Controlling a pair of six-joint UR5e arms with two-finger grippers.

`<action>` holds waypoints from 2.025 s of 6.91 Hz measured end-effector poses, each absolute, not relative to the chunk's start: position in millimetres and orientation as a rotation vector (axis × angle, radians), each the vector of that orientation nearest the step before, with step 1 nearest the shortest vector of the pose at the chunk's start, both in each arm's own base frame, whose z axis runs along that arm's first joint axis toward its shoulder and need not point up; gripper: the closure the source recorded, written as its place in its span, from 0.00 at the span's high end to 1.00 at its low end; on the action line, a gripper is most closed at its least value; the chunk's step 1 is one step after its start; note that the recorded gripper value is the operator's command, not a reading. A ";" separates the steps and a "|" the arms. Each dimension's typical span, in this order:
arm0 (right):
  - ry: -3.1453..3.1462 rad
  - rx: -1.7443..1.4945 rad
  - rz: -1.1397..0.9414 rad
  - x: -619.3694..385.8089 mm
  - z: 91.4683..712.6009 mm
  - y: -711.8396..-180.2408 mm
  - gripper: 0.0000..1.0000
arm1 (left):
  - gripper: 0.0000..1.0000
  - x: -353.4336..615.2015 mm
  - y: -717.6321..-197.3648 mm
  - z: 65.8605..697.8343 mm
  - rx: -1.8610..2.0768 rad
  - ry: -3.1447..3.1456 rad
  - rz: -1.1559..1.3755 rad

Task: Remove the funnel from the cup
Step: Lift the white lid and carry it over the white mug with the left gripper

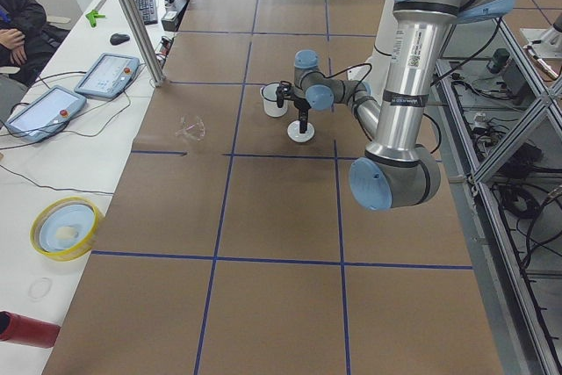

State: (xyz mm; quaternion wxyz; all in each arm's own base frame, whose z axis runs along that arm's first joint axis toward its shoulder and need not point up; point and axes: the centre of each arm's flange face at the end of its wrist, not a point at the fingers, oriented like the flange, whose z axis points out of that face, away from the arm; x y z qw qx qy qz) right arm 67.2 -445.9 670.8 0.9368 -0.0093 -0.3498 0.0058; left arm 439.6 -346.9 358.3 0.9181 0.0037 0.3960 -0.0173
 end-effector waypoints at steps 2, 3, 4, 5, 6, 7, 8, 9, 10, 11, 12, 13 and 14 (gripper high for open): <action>-0.715 -0.019 0.012 67.2 670.8 -445.9 1.00 | 0.85 441.3 -347.7 360.5 0.006 0.810 -0.038; -0.715 -0.019 0.012 67.2 670.8 -445.9 1.00 | 0.62 441.8 -347.8 360.2 0.005 0.810 -0.040; -0.715 -0.019 0.012 67.1 670.8 -445.9 1.00 | 0.44 442.6 -348.2 359.0 0.005 0.812 -0.041; -0.715 -0.019 0.012 67.2 670.8 -445.9 1.00 | 0.19 443.5 -349.1 357.5 0.006 0.814 -0.042; -0.715 -0.019 0.012 67.2 670.8 -445.9 1.00 | 0.00 443.8 -349.7 356.4 0.007 0.815 -0.043; -0.715 -0.019 0.012 67.2 670.8 -445.9 1.00 | 0.00 443.4 -349.7 355.2 0.008 0.816 -0.043; -0.715 -0.019 0.012 67.2 670.8 -445.9 1.00 | 0.00 441.5 -350.0 352.2 0.011 0.822 -0.043; -0.715 -0.019 0.012 67.2 670.8 -445.9 1.00 | 0.00 437.5 -350.9 347.3 0.016 0.830 -0.045; -0.715 -0.019 0.012 67.2 670.8 -445.9 1.00 | 0.00 426.8 -353.9 336.9 0.026 0.840 -0.053; -0.715 -0.019 0.012 67.2 670.8 -445.9 1.00 | 0.00 405.2 -364.5 317.2 0.041 0.840 -0.081; -0.715 -0.019 0.012 67.2 670.8 -445.9 1.00 | 0.00 382.4 -383.5 287.3 0.059 0.820 -0.114; -0.715 -0.019 0.012 67.1 670.8 -445.9 1.00 | 0.00 368.6 -402.0 250.0 0.059 0.795 -0.128; -0.715 -0.019 0.012 67.2 670.8 -446.0 1.00 | 0.00 368.6 -414.9 216.1 0.033 0.784 -0.126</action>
